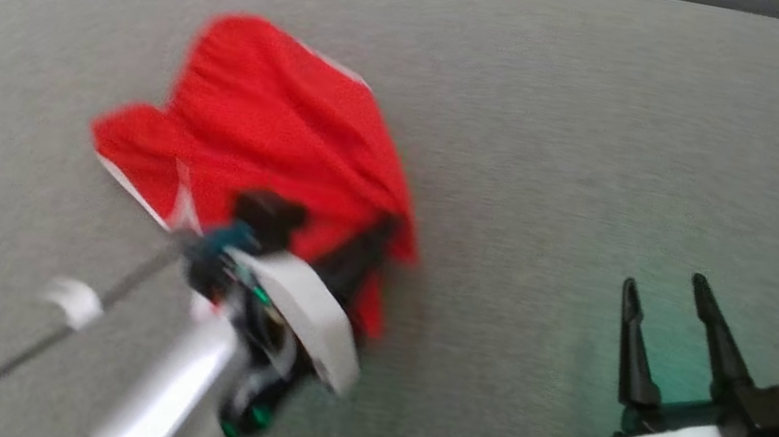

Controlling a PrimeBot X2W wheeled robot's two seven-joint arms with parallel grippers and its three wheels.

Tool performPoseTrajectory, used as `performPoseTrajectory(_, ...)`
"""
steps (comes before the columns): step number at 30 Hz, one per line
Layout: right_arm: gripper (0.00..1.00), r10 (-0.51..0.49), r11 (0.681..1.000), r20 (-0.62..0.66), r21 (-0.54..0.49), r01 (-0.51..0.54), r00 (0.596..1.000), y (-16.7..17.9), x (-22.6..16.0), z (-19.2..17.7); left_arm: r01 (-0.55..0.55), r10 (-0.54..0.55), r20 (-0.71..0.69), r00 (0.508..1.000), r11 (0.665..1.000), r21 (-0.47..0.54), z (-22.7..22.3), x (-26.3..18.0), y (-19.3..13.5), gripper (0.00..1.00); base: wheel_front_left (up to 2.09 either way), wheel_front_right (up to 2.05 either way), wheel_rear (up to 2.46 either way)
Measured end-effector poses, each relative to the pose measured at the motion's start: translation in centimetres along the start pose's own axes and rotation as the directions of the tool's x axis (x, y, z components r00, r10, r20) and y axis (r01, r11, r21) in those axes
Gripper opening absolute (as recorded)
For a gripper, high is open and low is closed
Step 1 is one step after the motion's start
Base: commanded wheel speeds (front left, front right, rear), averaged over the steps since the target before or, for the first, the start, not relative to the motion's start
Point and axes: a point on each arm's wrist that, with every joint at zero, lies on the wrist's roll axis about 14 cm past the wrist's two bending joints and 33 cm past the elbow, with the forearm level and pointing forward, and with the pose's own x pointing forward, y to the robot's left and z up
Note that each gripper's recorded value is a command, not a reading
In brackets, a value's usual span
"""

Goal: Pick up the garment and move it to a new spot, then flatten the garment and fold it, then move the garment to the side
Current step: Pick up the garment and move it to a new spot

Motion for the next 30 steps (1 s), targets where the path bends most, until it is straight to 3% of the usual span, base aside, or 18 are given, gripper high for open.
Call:
performPoseTrajectory(5, 1.0, -0.059, 0.998, 0.04, -0.009, 0.059, 0.997, -1.7, -0.8, 1.5, 0.235, -0.225, -0.141, 0.964, 0.97, 0.056, -2.8, 1.0, -8.4, 0.0, 0.0, 0.0, 0.0)
performPoseTrajectory(9, 1.0, -0.112, 0.994, 0.066, -0.006, 0.112, 0.992, -3.3, -1.4, 2.4, 0.343, -0.319, -0.207, 0.925, 0.935, 0.092, -3.7, 2.0, -12.1, 0.0, 0.0, 0.0, 0.0)
performPoseTrajectory(15, 1.0, -0.173, 0.985, 0.071, -0.004, 0.174, 0.982, -5.1, -2.5, 2.7, 0.39, -0.362, -0.185, 0.914, 0.909, 0.149, -1.9, 5.3, -13.9, 0.0, 0.0, 0.0, 0.0)
performPoseTrajectory(18, 1.0, -0.2, 0.98, 0.062, 0.011, 0.2, 0.978, -5.8, -3.0, 2.4, 0.384, -0.372, -0.105, 0.922, 0.915, 0.124, 0.0, 6.8, -14.4, 0.0, 0.0, 0.0, 0.0)
performPoseTrajectory(21, 1.0, -0.214, 0.977, 0.055, 0.011, 0.214, 0.975, -6.3, -3.1, 2.2, 0.345, -0.342, -0.047, 0.939, 0.925, 0.162, 1.3, 8.5, -14.0, 0.0, 0.0, 0.0, 0.0)
performPoseTrajectory(25, 1.0, -0.219, 0.976, 0.064, 0.007, 0.219, 0.974, -6.6, -2.9, 2.6, 0.264, -0.271, 0.046, 0.962, 0.957, 0.121, 3.4, 10.1, -12.5, 0.0, 0.0, 0.0, 0.0)
performPoseTrajectory(26, 1.0, -0.219, 0.976, 0.068, 0.006, 0.219, 0.973, -6.6, -2.8, 2.7, 0.242, -0.25, 0.071, 0.966, 0.964, 0.107, 3.9, 10.3, -12.1, 0.05, 0.0, 0.0, 0.0)
performPoseTrajectory(27, 1.0, -0.219, 0.976, 0.068, 0.006, 0.219, 0.973, -6.6, -2.8, 2.7, 0.242, -0.25, 0.071, 0.966, 0.964, 0.107, 3.9, 10.3, -12.1, 0.34, 0.0, 0.0, 0.0)
performPoseTrajectory(28, 1.0, -0.218, 0.976, 0.069, 0.006, 0.218, 0.974, -6.6, -2.8, 2.7, 0.218, -0.225, 0.091, 0.97, 0.973, 0.08, 4.2, 10.6, -11.6, 0.49, 0.0, 0.0, 0.0)
performPoseTrajectory(29, 1.0, -0.217, 0.976, 0.068, 0.016, 0.216, 0.974, -6.5, -2.8, 2.7, 0.197, -0.201, 0.102, 0.974, 0.979, 0.053, 4.4, 10.8, -11.1, 0.98, 0.0, 0.0, 0.0)
performPoseTrajectory(30, 1.0, -0.216, 0.976, 0.068, 0.025, 0.215, 0.974, -6.4, -2.8, 2.7, 0.177, -0.181, 0.106, 0.978, 0.983, 0.046, 4.4, 11.0, -10.6, 1.0, 0.0, 0.0, 0.0)
